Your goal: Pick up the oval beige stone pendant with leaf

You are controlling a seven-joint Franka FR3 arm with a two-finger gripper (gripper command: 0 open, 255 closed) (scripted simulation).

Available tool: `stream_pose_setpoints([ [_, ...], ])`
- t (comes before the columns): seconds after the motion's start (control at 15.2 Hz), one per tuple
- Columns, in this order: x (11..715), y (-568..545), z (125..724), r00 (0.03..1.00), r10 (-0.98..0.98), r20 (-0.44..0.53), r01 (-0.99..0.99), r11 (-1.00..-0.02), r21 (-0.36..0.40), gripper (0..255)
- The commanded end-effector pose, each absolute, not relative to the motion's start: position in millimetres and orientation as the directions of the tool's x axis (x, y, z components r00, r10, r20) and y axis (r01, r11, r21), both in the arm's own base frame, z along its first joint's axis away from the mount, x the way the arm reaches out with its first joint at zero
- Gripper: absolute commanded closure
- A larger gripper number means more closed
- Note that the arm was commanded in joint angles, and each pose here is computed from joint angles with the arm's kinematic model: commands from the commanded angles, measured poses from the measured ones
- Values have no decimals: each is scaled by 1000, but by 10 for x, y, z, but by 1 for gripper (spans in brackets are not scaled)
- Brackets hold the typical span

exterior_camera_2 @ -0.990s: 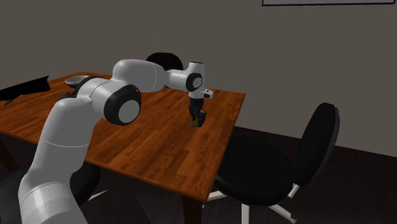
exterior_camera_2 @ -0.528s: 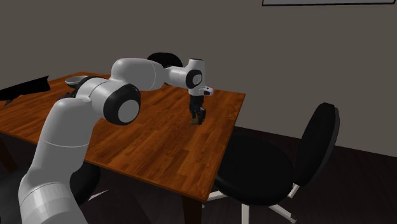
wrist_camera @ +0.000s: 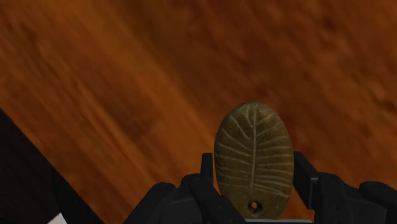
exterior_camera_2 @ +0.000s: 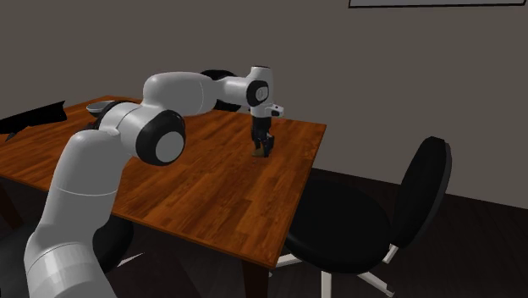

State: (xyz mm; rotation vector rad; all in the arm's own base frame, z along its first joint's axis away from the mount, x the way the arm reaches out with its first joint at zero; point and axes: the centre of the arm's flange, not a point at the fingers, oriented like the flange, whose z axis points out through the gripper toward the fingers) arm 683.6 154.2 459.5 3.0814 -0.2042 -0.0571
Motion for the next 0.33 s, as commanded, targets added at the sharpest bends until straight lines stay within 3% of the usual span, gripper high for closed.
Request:
stream_pose_setpoints([
  [0.0, 6828, 1547, 4703, 991, -133, -34, -131, -990, 55, 255],
  [0.26, 6828, 1547, 4817, 991, -133, -34, -131, -990, 55, 255],
])
